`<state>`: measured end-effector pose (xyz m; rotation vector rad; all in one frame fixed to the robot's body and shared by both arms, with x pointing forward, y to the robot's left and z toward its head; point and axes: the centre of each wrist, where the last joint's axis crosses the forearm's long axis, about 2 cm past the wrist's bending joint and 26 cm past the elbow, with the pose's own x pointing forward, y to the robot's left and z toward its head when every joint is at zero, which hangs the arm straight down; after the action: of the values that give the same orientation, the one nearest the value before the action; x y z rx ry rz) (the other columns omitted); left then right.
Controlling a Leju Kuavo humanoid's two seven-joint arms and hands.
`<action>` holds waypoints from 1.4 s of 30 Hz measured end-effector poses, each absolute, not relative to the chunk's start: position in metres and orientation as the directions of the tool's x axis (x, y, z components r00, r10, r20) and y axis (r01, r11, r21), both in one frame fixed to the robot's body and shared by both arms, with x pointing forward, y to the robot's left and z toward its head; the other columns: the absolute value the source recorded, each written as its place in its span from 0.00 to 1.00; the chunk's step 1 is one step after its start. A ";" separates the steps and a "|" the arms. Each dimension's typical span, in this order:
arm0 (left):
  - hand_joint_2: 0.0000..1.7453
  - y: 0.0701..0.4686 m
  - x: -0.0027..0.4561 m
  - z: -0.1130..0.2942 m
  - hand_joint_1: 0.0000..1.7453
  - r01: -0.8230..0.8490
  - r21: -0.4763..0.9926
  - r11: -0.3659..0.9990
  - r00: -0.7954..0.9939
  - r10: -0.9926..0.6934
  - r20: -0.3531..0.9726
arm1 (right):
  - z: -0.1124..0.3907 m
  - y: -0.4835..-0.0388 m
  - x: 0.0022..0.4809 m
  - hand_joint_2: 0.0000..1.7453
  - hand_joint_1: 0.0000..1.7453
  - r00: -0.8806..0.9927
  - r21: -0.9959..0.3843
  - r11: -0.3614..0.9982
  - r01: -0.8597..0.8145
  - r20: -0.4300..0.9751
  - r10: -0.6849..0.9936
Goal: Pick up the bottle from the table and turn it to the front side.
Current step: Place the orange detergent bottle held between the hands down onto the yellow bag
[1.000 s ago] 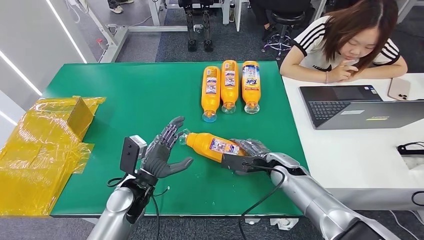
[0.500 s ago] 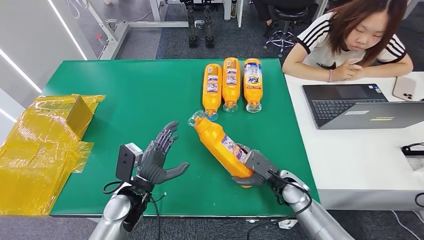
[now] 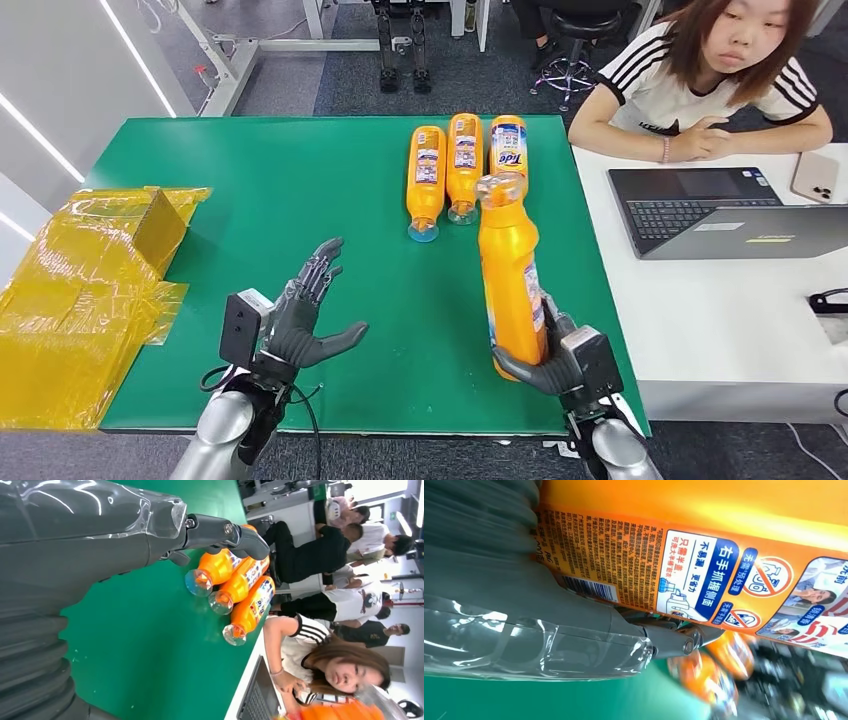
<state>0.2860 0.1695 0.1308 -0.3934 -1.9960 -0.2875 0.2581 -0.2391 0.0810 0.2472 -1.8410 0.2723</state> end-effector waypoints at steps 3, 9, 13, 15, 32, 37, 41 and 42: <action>1.00 0.170 0.294 0.141 0.00 0.420 0.055 0.906 -0.423 0.141 0.895 | 0.098 -0.246 0.255 1.00 1.00 -0.372 -0.053 0.976 -0.211 0.928 -0.030; 1.00 0.166 0.329 0.182 0.00 0.489 0.084 0.868 -0.449 0.168 0.877 | 0.134 -0.251 0.268 1.00 1.00 -0.502 -0.039 0.988 -0.147 0.864 -0.040; 1.00 0.161 0.345 0.201 0.00 0.554 0.073 0.829 -0.431 0.211 0.877 | 0.149 -0.244 0.283 1.00 1.00 -0.539 -0.071 0.985 -0.159 0.842 -0.026; 1.00 0.156 0.354 0.213 0.00 0.599 0.060 0.798 -0.407 0.240 0.881 | 0.158 -0.236 0.296 1.00 1.00 -0.552 -0.103 0.979 -0.176 0.834 -0.011; 1.00 0.137 0.414 0.289 0.00 0.754 0.007 0.657 -0.309 0.345 0.886 | 0.192 -0.153 0.370 1.00 1.00 -0.576 -0.349 0.888 -0.301 0.808 0.122; 1.00 0.138 0.422 0.291 0.00 0.738 -0.001 0.675 -0.302 0.331 0.894 | 0.197 -0.136 0.374 1.00 1.00 -0.618 -0.449 0.850 -0.276 0.760 0.200; 1.00 0.141 0.427 0.291 0.00 0.728 -0.005 0.686 -0.297 0.322 0.899 | 0.205 -0.119 0.373 1.00 1.00 -0.665 -0.533 0.809 -0.248 0.701 0.258; 1.00 0.142 0.428 0.291 0.00 0.727 -0.008 0.687 -0.294 0.322 0.900 | 0.207 -0.115 0.373 1.00 1.00 -0.675 -0.548 0.802 -0.240 0.688 0.268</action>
<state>0.4283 0.1417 0.2911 -0.8191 -1.8887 -0.5029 0.3730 -0.1154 0.2074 -0.0205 -2.1702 0.7954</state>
